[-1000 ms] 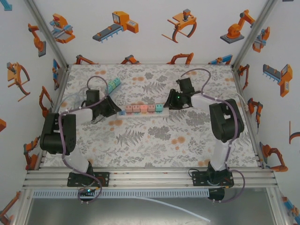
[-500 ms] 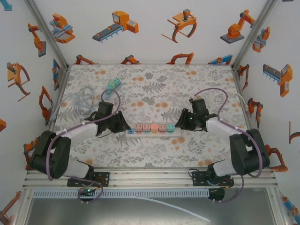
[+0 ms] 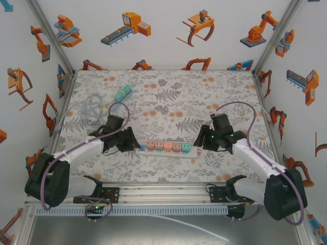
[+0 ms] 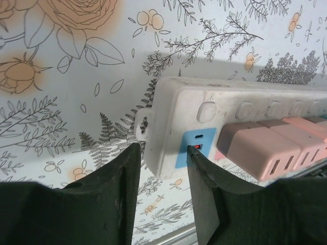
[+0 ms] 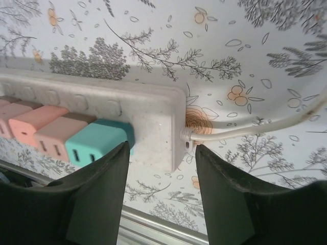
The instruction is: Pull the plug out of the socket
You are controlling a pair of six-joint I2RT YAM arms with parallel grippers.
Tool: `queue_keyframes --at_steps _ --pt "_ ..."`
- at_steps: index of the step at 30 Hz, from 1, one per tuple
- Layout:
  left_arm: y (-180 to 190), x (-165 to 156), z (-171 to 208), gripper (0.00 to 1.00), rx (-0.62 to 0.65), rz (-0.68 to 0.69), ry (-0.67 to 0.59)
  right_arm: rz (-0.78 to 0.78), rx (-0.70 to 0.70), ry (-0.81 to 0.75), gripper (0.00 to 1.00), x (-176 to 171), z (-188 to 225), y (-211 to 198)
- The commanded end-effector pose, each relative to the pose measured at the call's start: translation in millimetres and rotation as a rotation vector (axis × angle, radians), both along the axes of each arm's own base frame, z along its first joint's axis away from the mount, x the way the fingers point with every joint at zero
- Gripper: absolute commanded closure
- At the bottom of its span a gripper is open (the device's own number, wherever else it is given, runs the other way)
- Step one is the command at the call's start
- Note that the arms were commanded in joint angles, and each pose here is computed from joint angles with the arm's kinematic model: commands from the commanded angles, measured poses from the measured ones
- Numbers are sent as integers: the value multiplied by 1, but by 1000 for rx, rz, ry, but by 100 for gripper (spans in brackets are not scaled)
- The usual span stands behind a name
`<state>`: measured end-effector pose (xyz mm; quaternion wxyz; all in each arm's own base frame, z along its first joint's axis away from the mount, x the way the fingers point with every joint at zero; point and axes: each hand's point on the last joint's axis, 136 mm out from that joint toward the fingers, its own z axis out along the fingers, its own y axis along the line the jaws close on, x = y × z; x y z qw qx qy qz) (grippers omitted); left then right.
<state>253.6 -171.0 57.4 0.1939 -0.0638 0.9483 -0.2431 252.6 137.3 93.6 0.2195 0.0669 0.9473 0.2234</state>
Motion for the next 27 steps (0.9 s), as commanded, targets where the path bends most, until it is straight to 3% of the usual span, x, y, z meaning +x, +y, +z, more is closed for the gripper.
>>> queue_keyframes --at_steps 1,11,14,17,22,27 --pt "0 4 27 56 -10 -5 -76 52 -75 -147 44 16 43 -5" --pt "4 -2 94 49 -69 -67 -342 470 -188 -710 38 32 131 33" --pt "3 -8 102 43 -77 -94 -371 612 -201 -853 40 27 137 52" --pt "6 -10 102 32 -59 -103 -373 898 -216 -958 39 2 124 77" --pt "9 -9 102 14 -41 -95 -377 1309 -314 -1000 35 -40 83 101" --pt "6 -8 99 5 -45 -105 -368 1450 -302 -905 34 -52 54 110"
